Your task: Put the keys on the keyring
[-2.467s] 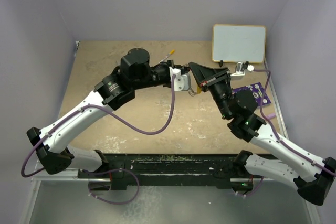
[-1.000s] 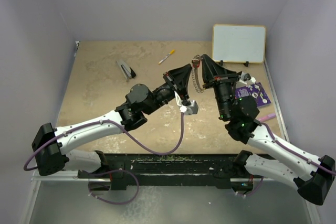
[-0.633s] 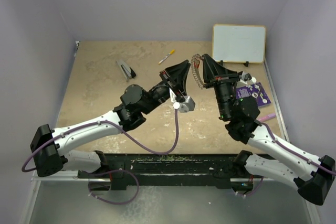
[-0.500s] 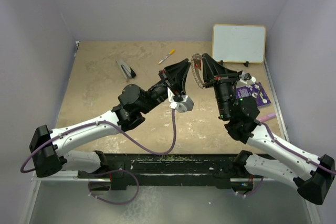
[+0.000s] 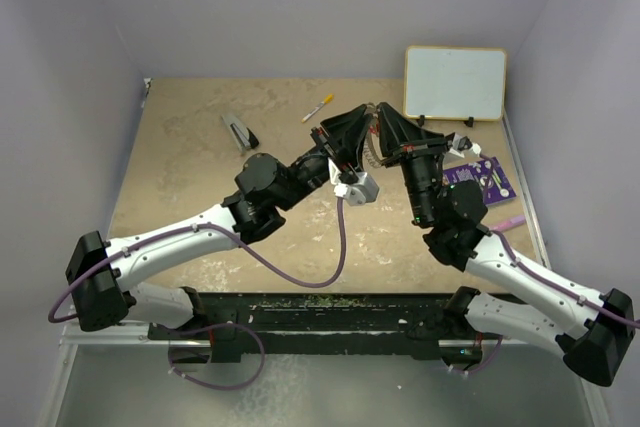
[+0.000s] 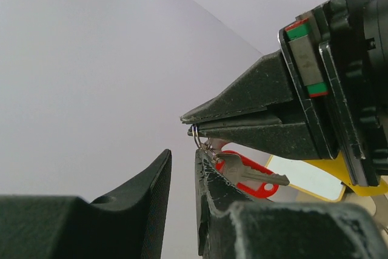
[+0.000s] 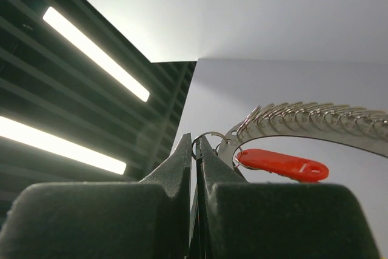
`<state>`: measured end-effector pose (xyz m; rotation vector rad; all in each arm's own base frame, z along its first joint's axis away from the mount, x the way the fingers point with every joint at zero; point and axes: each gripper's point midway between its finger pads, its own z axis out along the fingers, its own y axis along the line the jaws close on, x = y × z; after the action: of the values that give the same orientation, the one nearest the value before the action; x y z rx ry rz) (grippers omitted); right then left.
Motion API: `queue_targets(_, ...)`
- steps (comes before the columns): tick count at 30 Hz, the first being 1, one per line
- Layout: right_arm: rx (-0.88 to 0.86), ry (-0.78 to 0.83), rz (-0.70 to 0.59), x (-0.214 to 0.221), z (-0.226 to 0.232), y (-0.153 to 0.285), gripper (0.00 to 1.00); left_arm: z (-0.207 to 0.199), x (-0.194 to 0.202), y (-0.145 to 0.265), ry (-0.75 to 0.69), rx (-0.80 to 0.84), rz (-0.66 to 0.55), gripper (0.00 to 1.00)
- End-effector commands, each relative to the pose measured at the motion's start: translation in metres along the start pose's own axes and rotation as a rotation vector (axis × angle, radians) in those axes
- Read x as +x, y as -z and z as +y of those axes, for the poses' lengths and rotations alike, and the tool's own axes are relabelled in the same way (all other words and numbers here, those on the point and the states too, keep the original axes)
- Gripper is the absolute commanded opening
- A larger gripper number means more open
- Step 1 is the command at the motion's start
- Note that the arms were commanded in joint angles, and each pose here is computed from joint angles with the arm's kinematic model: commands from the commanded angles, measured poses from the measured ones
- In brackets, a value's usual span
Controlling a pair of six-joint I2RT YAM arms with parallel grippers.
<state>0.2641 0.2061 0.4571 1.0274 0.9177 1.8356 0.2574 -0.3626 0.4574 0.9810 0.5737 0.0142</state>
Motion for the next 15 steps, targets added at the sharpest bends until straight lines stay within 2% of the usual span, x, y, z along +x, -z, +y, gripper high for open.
queue_targets(1,-0.116,-0.065,0.023,0.006,0.044,0.001,0.00,0.019,-0.013,-0.005,0.066,-0.055,-0.026,0.26)
queue_targets(7,-0.116,-0.066,0.032,0.008,0.043,0.000,0.00,0.019,-0.013,-0.007,0.097,-0.059,-0.029,0.26)
queue_targets(15,-0.122,-0.047,0.018,0.005,0.046,0.001,0.00,0.024,-0.029,0.006,0.222,-0.025,-0.065,0.26)
